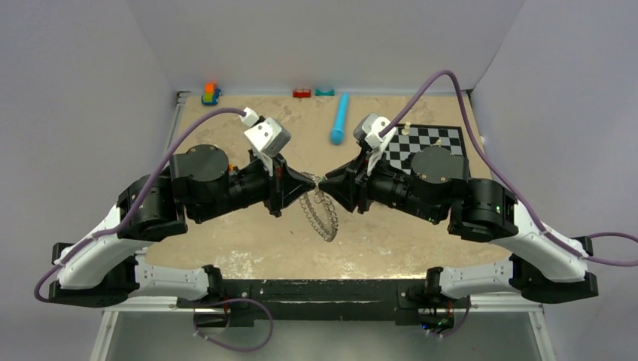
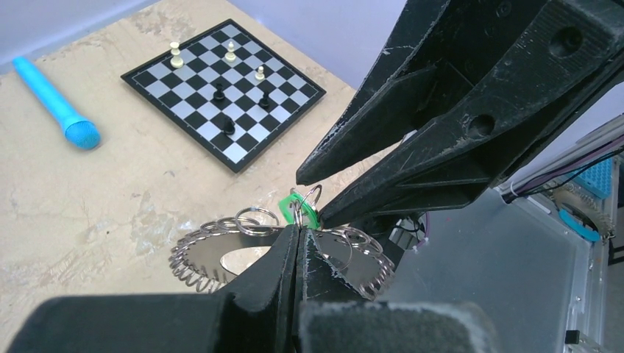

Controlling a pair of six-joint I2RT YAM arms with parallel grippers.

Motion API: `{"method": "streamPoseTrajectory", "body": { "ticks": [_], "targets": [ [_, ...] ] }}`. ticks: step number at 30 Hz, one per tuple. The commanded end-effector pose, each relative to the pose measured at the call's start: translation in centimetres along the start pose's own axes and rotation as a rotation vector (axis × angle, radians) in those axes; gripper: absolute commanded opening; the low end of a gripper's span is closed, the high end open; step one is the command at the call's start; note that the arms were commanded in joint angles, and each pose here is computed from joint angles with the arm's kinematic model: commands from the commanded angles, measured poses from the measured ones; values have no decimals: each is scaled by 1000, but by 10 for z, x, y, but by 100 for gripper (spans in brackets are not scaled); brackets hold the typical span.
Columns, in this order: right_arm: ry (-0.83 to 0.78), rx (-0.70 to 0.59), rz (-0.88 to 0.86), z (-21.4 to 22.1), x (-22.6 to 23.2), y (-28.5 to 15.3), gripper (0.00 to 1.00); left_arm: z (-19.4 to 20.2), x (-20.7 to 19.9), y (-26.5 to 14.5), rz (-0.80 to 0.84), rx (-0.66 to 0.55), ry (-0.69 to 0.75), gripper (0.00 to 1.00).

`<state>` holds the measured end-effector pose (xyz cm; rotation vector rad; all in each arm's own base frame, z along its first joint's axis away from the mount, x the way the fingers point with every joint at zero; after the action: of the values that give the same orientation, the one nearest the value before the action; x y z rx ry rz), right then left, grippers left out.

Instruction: Remove the keys from the keyring

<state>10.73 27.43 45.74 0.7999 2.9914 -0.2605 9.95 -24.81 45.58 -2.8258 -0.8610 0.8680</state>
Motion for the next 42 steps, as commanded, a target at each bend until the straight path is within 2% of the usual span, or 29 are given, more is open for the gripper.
{"method": "streamPoseTrajectory", "body": {
  "ticks": [1, 9, 21, 30, 31, 32, 34, 35, 37, 42],
  "targets": [
    [-5, -64, -16, -19, 0, -8, 35, -21, -10, -7, 31, -74, -30, 0],
    [-12, -63, -20, -20, 1, -5, 34, -22, -10, -7, 31, -74, -26, 0],
    [-13, -55, -36, -16, 5, -1, 0, -21, -10, -7, 32, -74, -23, 0],
    [-1, -126, -92, -29, 9, -16, 0, -21, -6, -8, 12, -76, -15, 0],
    [1, -139, -101, -31, 10, -19, 2, -22, -6, -8, 13, -77, -15, 0],
    [3, -151, -103, -33, 9, -22, 18, -22, -7, -8, 16, -77, -14, 0],
    [4, -174, -96, -36, 7, -29, 60, -22, -8, -9, 22, -76, -14, 0],
    [6, -182, -89, -37, 5, -32, 69, -22, -8, -8, 24, -75, -14, 0],
    [4, -194, -84, -39, 3, -36, 74, -23, -9, -10, 30, -78, -16, 0],
    [-7, -164, -42, -35, -3, -31, 69, -24, -11, -10, 37, -83, -21, 0]
  ]
}}
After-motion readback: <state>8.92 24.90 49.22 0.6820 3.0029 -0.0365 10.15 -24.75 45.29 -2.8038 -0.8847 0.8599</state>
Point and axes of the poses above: each gripper's point midway between its finger pads, its own y axis out along the fingers, its own x axis along the line the jaws close on, z = x × y, the point moved 3 cm from there along -y, back along the fingers, and after that the axes turned 14 degrees about -y, right-handed, at the moved point
